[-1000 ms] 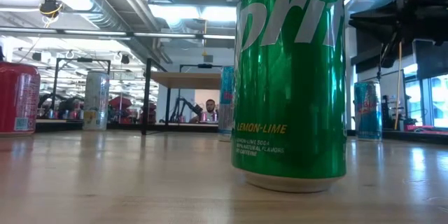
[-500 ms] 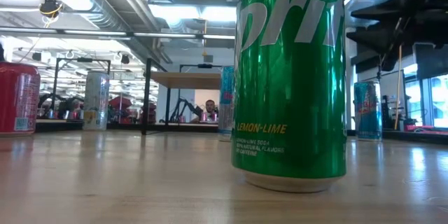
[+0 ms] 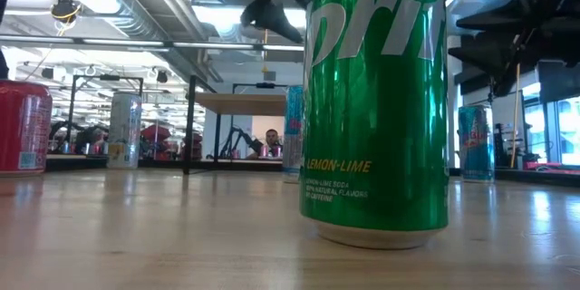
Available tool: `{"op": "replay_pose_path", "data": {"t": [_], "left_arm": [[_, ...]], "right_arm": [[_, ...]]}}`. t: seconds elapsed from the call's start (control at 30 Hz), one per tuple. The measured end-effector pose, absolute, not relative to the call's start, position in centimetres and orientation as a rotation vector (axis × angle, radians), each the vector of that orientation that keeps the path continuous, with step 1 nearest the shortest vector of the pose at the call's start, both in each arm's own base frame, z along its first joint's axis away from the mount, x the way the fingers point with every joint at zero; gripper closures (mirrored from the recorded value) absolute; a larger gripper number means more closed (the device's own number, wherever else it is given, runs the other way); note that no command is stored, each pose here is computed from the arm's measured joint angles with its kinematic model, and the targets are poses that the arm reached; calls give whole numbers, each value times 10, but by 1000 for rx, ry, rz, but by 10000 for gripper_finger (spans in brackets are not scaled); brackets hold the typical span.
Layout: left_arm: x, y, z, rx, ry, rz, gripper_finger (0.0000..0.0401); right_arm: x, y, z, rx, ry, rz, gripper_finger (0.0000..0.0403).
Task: Place canned beverage on shelf
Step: Put the left blue soda can on the shelf
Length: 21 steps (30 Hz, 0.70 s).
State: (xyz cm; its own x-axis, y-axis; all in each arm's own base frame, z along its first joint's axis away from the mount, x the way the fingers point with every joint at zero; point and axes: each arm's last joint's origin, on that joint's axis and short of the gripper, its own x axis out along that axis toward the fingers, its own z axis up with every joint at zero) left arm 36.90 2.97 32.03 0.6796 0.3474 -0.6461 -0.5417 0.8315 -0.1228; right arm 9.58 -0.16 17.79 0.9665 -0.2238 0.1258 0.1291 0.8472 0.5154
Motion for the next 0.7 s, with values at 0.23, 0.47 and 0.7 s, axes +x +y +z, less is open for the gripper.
{"op": "replay_pose_path", "data": {"t": [0.23,0.47,0.7], "left_arm": [[387,38,338,-358,774,502,107],[407,47,297,-373,950,508,107],[414,47,277,-366,1023,515,107]], "right_arm": [[96,-2,177,538,-187,-213,189],[96,-2,177,540,-186,-214,189],[96,-2,177,539,-181,-215,189]]}}
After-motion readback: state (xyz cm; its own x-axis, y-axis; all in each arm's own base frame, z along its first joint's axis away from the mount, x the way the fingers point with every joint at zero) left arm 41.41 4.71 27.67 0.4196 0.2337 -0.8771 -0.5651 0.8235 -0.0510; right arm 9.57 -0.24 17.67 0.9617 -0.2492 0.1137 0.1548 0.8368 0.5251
